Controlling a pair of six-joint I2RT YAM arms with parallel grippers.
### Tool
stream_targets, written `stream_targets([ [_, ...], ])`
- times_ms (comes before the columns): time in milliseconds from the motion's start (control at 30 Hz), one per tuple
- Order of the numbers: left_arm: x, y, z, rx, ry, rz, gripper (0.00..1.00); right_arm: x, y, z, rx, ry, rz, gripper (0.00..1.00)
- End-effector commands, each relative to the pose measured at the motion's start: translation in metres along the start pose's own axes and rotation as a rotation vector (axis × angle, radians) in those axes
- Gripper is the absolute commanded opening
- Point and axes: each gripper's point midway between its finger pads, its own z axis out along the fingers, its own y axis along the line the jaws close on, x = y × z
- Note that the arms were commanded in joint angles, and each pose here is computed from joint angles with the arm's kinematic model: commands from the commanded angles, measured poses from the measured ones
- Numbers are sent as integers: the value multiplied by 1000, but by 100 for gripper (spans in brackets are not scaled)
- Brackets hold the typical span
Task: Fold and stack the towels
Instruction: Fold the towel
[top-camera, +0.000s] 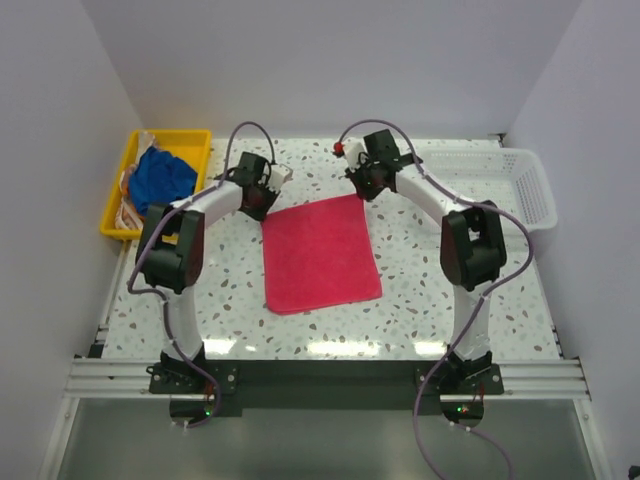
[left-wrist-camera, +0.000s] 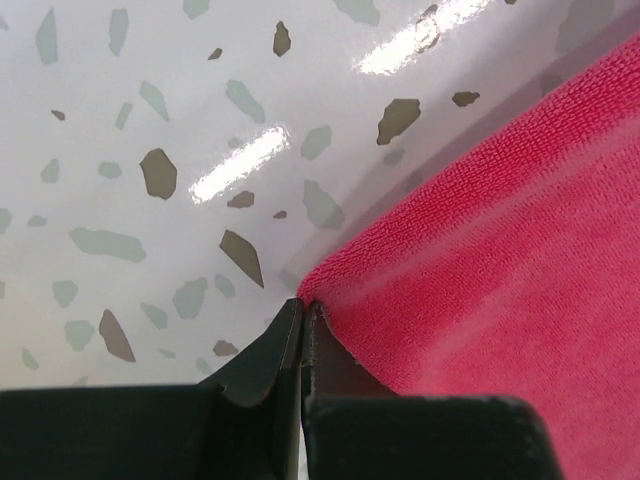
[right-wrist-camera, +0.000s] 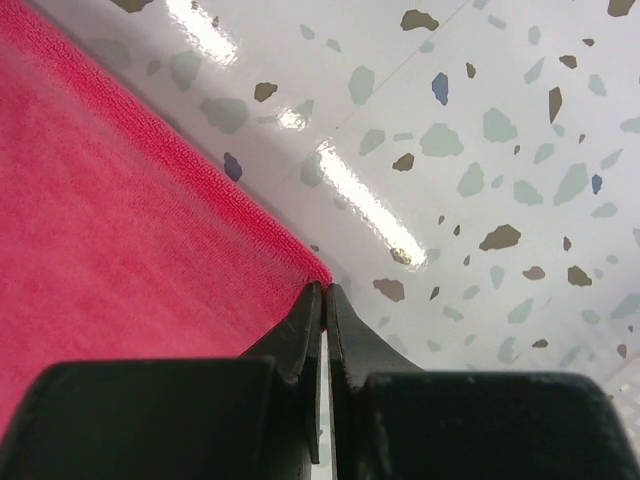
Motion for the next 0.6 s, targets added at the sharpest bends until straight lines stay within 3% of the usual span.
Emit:
stream_targets([
  [0,-24,18,-39,-86,-112,-55,0,-27,-7,-36,54,-107,-17,0],
  [300,-3,5,-88,-113,-174,-181,0,3,11,-63,62,-80,38,0],
  [567,14,-20,-107,-87,-208,-273,0,23,21,-84,103,-39,99,0],
])
